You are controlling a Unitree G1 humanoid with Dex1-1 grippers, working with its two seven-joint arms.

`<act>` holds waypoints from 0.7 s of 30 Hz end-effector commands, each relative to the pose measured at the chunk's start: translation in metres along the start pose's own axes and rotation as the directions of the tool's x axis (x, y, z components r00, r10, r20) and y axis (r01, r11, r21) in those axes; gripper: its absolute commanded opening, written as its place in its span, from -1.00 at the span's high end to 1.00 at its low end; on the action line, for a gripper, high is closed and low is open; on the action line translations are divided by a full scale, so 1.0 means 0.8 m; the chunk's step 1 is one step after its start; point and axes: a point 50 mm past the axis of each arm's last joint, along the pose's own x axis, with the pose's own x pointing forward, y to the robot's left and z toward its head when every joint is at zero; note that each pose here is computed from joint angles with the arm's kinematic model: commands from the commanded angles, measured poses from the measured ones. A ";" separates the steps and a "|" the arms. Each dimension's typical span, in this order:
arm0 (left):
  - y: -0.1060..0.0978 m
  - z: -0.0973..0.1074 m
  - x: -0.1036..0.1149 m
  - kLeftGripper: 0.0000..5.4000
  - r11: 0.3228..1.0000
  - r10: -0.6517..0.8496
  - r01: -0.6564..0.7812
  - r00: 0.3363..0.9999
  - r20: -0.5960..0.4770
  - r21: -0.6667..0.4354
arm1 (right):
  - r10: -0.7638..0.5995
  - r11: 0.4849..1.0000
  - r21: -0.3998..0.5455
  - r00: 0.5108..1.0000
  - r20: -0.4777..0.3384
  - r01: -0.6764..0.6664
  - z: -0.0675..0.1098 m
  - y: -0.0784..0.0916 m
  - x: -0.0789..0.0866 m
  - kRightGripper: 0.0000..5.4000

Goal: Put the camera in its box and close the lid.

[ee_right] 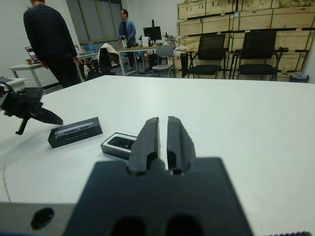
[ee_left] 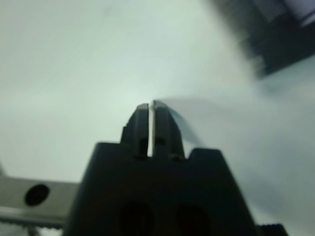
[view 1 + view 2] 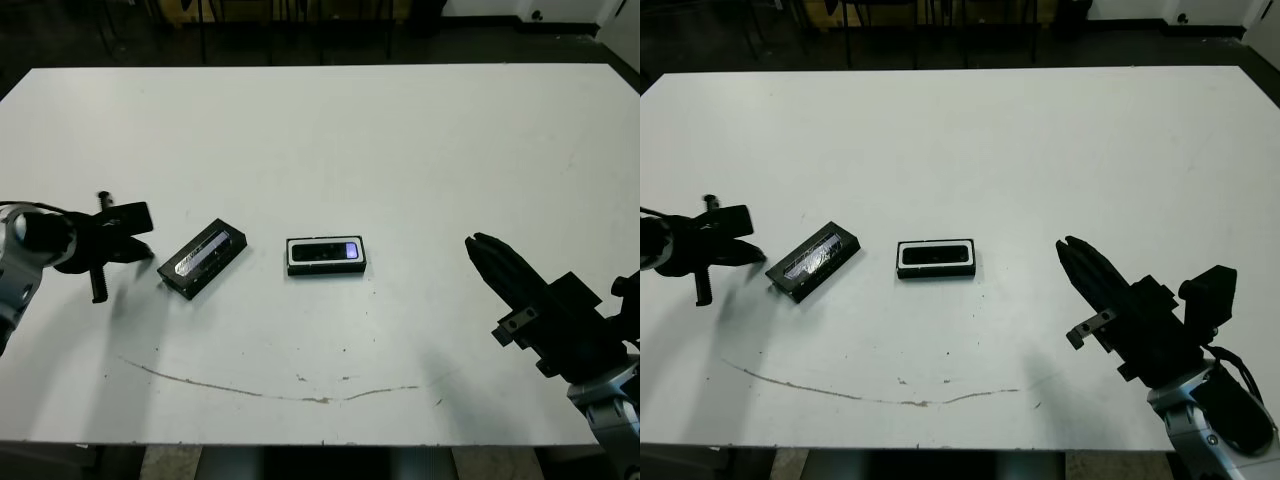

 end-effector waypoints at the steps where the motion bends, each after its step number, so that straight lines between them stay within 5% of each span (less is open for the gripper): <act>1: -0.004 -0.006 -0.006 1.00 0.980 0.172 -0.173 0.985 -0.012 -0.103 | -0.011 1.000 -0.002 1.000 -0.020 0.011 -0.004 -0.002 -0.002 1.00; 6: 0.001 0.000 -0.027 1.00 0.829 0.468 -0.418 0.882 0.053 -0.371 | -0.010 1.000 -0.001 1.000 -0.027 0.010 -0.006 -0.001 -0.002 1.00; 10: -0.006 0.019 -0.051 1.00 0.701 0.604 -0.464 0.790 0.105 -0.541 | -0.009 1.000 -0.001 1.000 -0.024 0.009 -0.007 0.000 -0.002 1.00; 14: -0.022 0.043 -0.073 1.00 0.699 0.614 -0.403 0.761 0.209 -0.591 | -0.008 1.000 0.002 1.000 -0.030 0.008 -0.008 0.000 -0.002 1.00; 21: -0.043 0.068 -0.084 0.63 0.751 0.519 -0.212 0.776 0.360 -0.625 | -0.001 0.996 0.090 1.000 0.007 0.001 -0.008 0.007 -0.003 1.00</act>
